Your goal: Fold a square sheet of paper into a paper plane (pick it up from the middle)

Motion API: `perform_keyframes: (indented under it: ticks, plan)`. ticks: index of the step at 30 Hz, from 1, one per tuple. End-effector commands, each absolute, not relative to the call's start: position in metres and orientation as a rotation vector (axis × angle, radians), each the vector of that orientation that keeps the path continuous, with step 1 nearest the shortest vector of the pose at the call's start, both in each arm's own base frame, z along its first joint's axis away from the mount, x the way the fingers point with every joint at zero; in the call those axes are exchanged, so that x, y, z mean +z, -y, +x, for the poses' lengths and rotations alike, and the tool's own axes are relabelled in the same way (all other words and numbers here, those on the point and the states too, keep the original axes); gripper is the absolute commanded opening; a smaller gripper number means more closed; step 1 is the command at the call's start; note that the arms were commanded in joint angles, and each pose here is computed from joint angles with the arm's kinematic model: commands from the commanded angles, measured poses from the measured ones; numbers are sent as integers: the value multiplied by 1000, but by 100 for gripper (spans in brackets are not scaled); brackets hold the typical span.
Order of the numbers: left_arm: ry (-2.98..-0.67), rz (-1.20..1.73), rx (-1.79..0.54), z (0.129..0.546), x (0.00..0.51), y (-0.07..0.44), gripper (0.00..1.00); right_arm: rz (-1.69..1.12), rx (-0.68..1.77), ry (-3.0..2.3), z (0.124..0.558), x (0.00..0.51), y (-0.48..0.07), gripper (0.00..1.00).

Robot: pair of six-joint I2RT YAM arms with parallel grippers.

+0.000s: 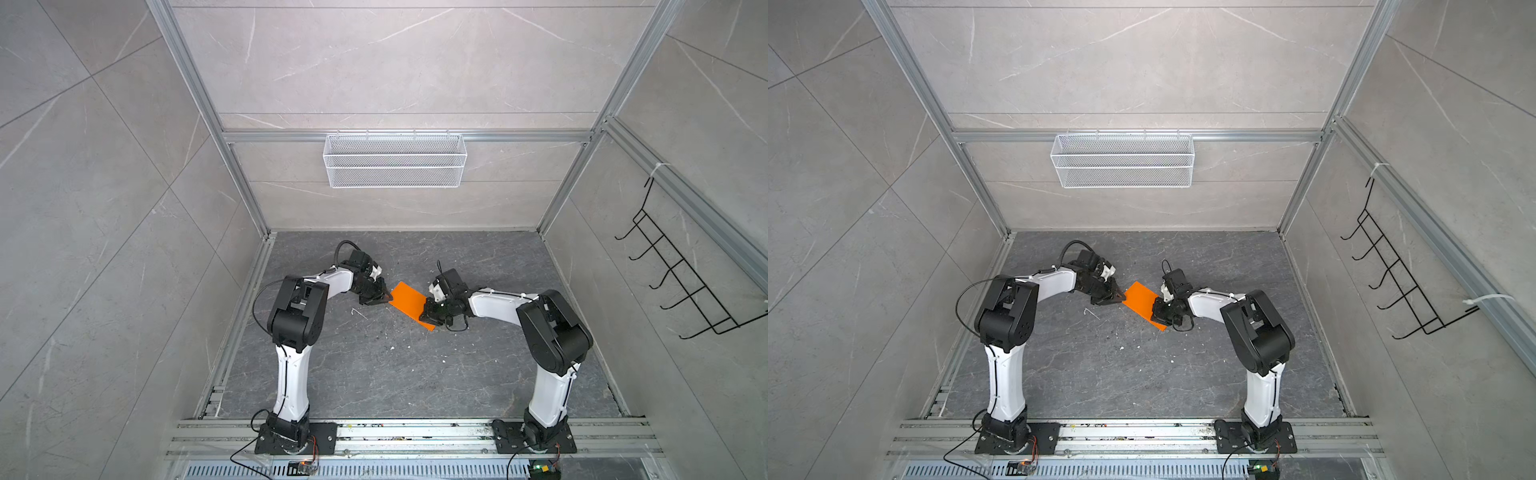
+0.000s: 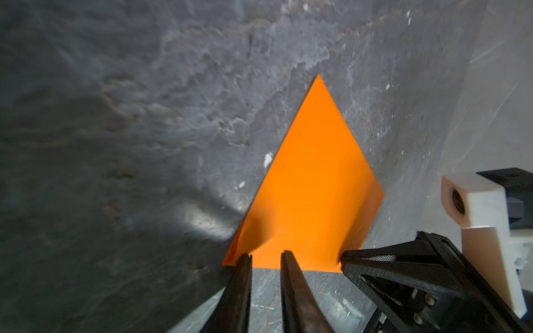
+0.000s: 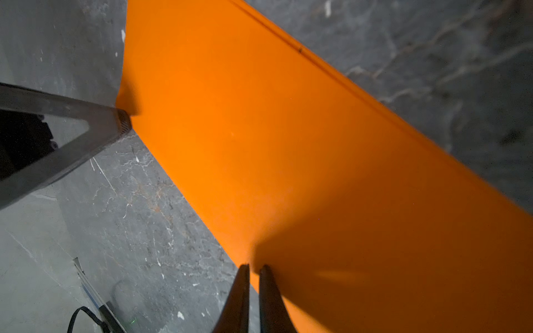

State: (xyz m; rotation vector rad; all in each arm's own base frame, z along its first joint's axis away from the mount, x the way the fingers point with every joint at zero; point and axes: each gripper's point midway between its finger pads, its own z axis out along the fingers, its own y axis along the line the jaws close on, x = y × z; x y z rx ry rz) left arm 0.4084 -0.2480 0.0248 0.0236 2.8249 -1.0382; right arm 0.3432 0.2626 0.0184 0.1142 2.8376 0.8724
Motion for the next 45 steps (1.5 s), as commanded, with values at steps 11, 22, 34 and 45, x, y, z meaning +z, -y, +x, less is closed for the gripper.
perform_keyframes:
  ticks: [11,22,34,45]
  plan:
    - [-2778,-150,-893,420,41,201,26,30,952,-2736,349,52,-271,28]
    - [-2663,-345,-1025,373,76,220,65,55,740,-2650,392,71,-212,67]
    - [-2656,-305,-995,357,71,234,92,27,614,-2775,398,34,-192,72]
    - [-2650,-323,-931,352,76,223,97,-6,766,-2860,357,12,-205,66]
